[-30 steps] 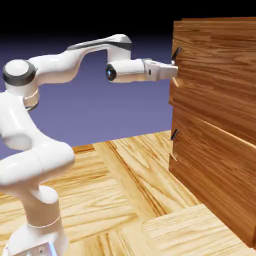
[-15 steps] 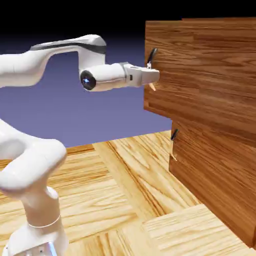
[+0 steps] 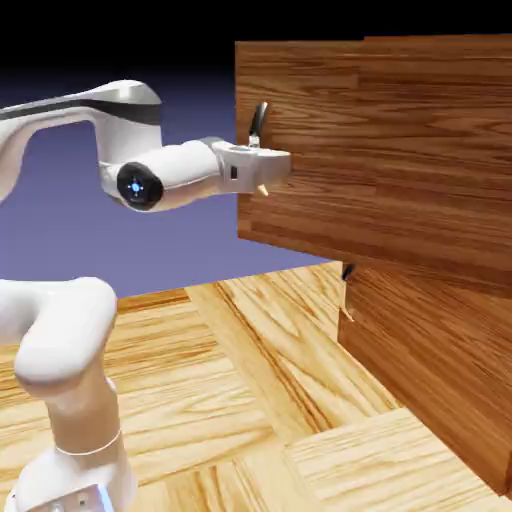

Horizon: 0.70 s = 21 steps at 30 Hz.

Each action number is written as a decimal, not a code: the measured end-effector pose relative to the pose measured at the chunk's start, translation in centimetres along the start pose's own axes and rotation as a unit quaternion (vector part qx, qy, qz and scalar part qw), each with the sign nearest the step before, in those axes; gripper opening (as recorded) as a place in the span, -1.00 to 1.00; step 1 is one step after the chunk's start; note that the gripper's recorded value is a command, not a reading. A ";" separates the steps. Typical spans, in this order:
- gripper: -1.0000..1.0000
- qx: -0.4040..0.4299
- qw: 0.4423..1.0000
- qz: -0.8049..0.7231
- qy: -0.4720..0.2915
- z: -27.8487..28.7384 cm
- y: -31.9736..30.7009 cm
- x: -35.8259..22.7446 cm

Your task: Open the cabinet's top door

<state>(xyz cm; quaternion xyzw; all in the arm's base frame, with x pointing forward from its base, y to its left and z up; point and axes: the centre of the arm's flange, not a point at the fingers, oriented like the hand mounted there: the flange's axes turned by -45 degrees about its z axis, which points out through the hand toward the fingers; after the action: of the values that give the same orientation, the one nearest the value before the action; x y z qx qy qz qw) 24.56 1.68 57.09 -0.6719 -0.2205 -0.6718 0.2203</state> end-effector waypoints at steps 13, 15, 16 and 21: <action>-1.00 0.096 0.995 0.000 0.000 -9.2 3.7 0.0; -1.00 0.112 0.994 0.000 0.000 -10.6 4.5 0.0; -1.00 0.120 0.993 0.000 0.000 -11.3 4.9 0.0; -1.00 0.163 0.987 0.000 0.000 -15.1 7.3 0.0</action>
<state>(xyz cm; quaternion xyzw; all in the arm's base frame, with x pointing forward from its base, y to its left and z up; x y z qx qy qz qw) 16.75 -13.16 57.09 -0.6269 -0.3272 -0.6268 0.3272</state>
